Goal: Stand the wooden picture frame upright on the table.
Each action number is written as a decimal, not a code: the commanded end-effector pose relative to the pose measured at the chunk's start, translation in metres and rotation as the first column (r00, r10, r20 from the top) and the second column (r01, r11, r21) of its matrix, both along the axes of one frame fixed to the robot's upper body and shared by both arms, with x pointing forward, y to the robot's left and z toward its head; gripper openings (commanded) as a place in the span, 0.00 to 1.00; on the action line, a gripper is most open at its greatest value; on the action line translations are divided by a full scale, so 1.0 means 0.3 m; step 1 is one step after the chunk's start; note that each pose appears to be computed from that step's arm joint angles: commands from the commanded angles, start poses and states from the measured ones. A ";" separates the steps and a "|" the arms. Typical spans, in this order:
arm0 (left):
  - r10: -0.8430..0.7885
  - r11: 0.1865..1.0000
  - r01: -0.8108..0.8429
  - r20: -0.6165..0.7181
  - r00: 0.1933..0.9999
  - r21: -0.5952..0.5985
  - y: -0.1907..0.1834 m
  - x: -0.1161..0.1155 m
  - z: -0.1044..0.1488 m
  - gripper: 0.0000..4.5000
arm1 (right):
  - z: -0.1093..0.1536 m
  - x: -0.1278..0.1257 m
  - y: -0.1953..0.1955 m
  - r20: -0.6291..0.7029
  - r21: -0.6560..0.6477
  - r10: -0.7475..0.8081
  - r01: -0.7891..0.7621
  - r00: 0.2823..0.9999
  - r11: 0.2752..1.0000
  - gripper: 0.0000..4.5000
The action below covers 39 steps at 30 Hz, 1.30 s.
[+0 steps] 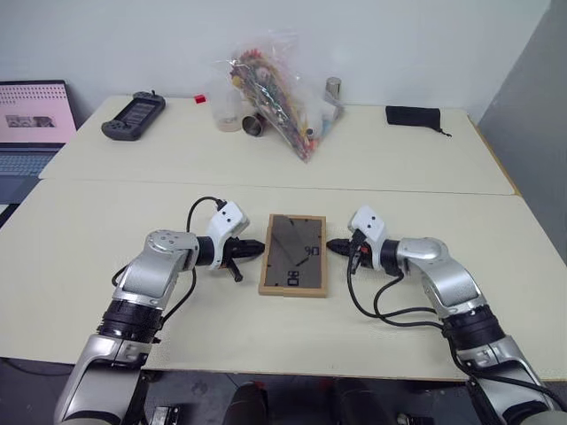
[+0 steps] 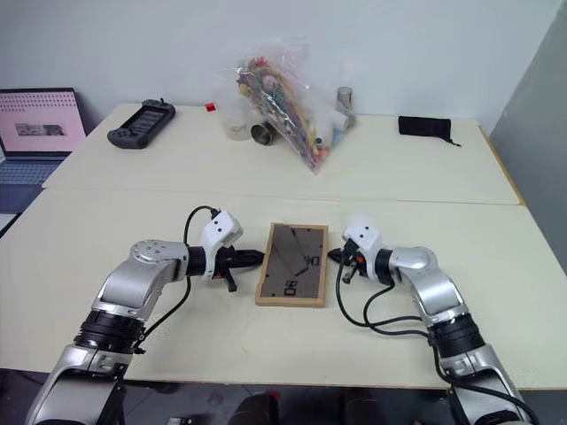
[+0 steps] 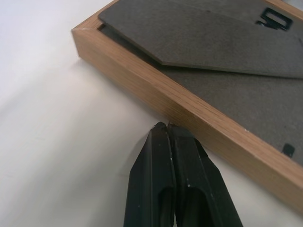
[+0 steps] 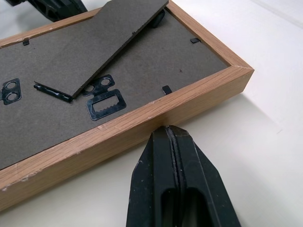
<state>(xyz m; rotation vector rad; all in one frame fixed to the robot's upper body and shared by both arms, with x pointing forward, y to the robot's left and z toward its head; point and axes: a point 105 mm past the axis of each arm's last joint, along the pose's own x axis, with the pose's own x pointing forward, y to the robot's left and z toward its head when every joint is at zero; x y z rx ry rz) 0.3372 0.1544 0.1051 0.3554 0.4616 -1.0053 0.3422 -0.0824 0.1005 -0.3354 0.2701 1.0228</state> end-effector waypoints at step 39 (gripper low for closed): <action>-0.005 0.884 -0.377 -0.813 0.583 -0.276 0.044 -0.159 -0.007 1.00 | 0.023 -0.086 -0.033 0.056 -0.056 0.070 -0.066 0.996 0.996 0.00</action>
